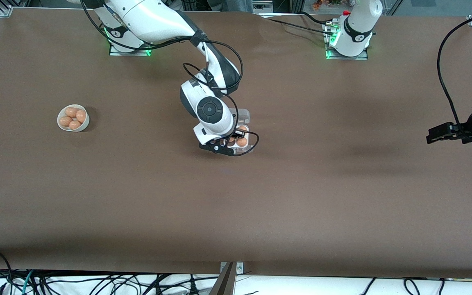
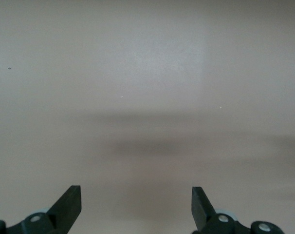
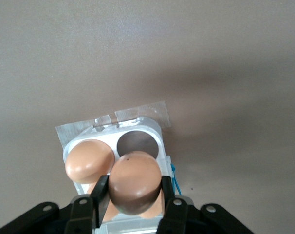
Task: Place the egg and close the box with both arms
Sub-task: 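Lower the egg into the empty carton slot and open the right gripper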
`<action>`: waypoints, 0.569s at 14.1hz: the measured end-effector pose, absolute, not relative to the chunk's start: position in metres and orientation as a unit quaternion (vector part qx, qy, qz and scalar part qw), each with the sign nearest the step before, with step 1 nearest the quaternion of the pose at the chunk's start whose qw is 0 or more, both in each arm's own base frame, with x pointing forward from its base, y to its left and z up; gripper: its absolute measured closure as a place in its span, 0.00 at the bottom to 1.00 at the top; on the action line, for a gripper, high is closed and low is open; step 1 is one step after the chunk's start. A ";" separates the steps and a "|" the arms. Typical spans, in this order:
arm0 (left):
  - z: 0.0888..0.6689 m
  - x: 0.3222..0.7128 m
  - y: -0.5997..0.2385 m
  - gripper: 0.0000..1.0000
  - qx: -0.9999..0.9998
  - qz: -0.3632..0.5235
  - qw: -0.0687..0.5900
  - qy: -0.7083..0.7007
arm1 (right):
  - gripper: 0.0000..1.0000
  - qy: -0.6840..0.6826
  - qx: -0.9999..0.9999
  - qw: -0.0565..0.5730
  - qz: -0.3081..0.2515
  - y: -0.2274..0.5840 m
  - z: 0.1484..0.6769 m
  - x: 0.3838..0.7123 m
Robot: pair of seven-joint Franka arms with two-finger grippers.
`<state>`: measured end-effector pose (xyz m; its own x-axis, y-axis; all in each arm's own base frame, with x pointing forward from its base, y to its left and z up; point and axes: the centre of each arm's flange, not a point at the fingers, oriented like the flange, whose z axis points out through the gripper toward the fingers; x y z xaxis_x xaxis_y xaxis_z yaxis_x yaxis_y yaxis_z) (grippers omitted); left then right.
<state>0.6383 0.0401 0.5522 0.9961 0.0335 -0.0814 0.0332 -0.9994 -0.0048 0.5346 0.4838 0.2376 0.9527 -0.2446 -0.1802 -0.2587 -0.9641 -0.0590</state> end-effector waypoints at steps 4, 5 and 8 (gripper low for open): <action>0.552 0.638 0.040 0.00 -0.999 0.041 0.002 -0.017 | 0.53 0.129 -0.987 0.046 0.079 0.485 0.232 0.537; 0.552 0.638 0.040 0.00 -0.999 0.041 0.002 -0.017 | 0.53 0.130 -0.987 0.047 0.079 0.485 0.232 0.537; 0.552 0.638 0.040 0.00 -0.999 0.041 0.002 -0.017 | 0.27 0.132 -0.987 0.048 0.077 0.485 0.234 0.538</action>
